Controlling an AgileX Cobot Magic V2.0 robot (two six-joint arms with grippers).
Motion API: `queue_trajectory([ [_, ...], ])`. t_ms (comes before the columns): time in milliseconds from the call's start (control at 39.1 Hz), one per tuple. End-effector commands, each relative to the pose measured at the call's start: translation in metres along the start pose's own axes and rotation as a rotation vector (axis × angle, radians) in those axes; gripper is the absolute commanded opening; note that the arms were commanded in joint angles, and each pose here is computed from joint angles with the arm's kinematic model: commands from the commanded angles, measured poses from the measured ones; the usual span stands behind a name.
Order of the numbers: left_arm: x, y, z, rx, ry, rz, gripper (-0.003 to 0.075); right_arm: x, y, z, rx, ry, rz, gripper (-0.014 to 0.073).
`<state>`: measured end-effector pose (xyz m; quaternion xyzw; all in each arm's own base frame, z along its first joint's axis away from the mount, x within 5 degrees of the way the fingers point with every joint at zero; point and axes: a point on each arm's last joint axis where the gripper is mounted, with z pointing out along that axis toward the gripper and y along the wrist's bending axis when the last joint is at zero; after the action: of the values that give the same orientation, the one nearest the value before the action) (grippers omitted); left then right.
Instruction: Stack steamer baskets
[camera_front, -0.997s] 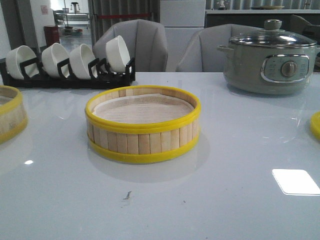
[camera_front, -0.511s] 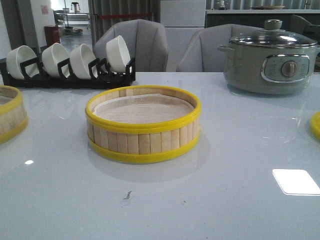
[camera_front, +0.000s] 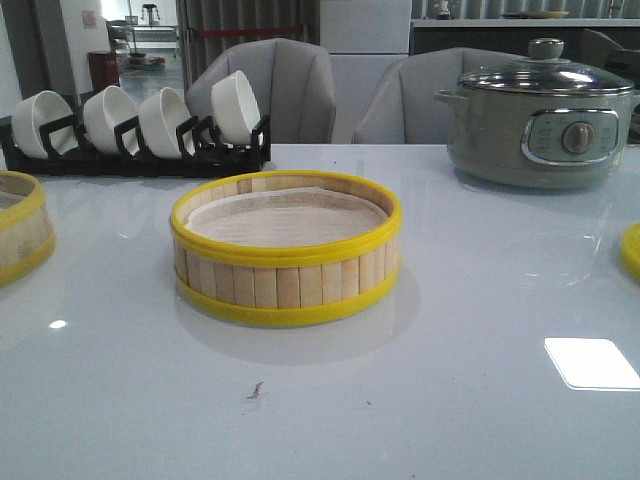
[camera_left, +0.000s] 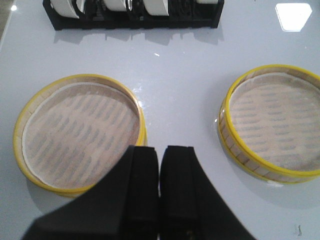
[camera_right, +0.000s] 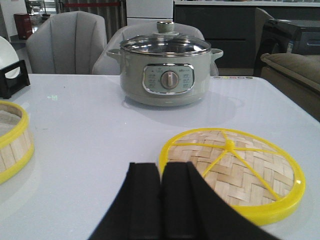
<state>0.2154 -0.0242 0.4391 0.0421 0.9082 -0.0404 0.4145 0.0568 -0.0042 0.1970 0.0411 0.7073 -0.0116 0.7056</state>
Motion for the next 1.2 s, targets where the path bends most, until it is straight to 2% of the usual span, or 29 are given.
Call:
queue_trajectory([
  [0, -0.0101, -0.0024, -0.0186, 0.010, -0.104, 0.017, 0.0085, -0.0138, 0.0006, -0.0029, -0.006, -0.121, -0.005, 0.0055],
  [1176, -0.0110, -0.0025, -0.0187, 0.011, -0.114, 0.023, 0.0085, -0.0156, 0.0006, -0.0031, -0.006, -0.137, -0.010, 0.0055],
])
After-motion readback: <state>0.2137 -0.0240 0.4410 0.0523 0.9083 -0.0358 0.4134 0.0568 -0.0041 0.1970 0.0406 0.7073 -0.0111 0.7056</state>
